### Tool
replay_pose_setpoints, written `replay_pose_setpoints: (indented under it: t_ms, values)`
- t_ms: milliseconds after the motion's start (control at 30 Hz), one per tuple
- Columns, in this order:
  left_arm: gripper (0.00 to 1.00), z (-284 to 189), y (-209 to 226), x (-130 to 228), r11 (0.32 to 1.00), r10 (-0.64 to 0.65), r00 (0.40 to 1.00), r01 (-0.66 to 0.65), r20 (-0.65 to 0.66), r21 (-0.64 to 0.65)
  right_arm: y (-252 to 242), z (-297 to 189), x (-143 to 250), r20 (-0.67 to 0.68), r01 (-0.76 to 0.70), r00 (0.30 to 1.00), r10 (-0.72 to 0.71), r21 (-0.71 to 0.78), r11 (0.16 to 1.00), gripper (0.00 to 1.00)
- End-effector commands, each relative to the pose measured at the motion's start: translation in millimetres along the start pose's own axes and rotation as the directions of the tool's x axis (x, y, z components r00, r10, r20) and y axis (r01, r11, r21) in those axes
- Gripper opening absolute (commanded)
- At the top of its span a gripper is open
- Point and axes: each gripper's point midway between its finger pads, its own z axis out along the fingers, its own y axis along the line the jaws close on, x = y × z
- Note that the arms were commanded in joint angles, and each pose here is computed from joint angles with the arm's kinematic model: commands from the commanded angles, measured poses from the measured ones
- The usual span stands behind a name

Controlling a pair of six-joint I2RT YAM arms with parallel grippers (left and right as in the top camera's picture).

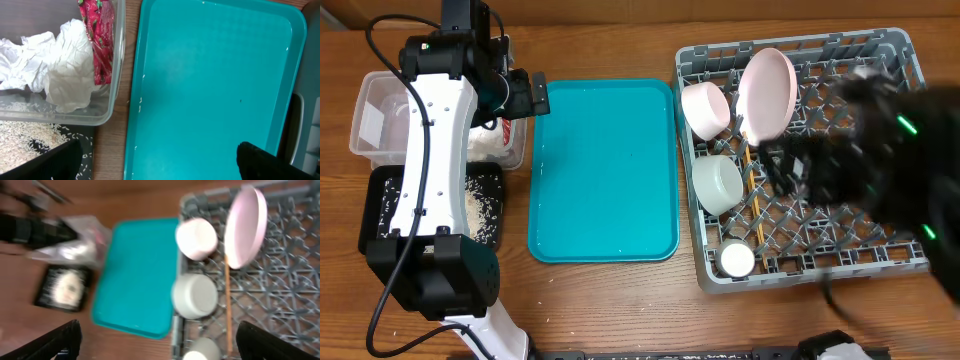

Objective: Sort waste into correct bins and load items into the dishwasher

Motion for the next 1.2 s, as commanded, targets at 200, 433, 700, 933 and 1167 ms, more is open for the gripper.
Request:
replay_pose_setpoints:
  t_ms: [200,433,700,933,1167]
  values:
    - [1.00,-6,0,-6,1.000,0.006,1.000,-0.006,0.026,-0.003,-5,-50,19,0.092,0.000,0.996,-0.002,0.021,1.000,1.00]
    - [1.00,-6,0,-6,1.000,0.006,1.000,-0.006,0.026,-0.003,-35,-56,7,0.165,0.050,0.983,-0.081,0.184,0.982,0.99]
    - [1.00,-6,0,-6,1.000,0.006,1.000,-0.006,0.026,-0.003,-53,-37,0,0.294,0.087,0.946,-0.133,0.165,0.982,1.00]
    - [1.00,-6,0,-6,1.000,0.006,1.000,-0.006,0.026,-0.003,-82,9,19,0.472,0.112,0.863,-0.180,0.169,0.979,1.00]
    - [1.00,-6,0,-6,1.000,0.006,1.000,-0.006,0.026,-0.003,-103,61,58,0.603,0.178,0.766,-0.223,0.133,0.975,1.00]
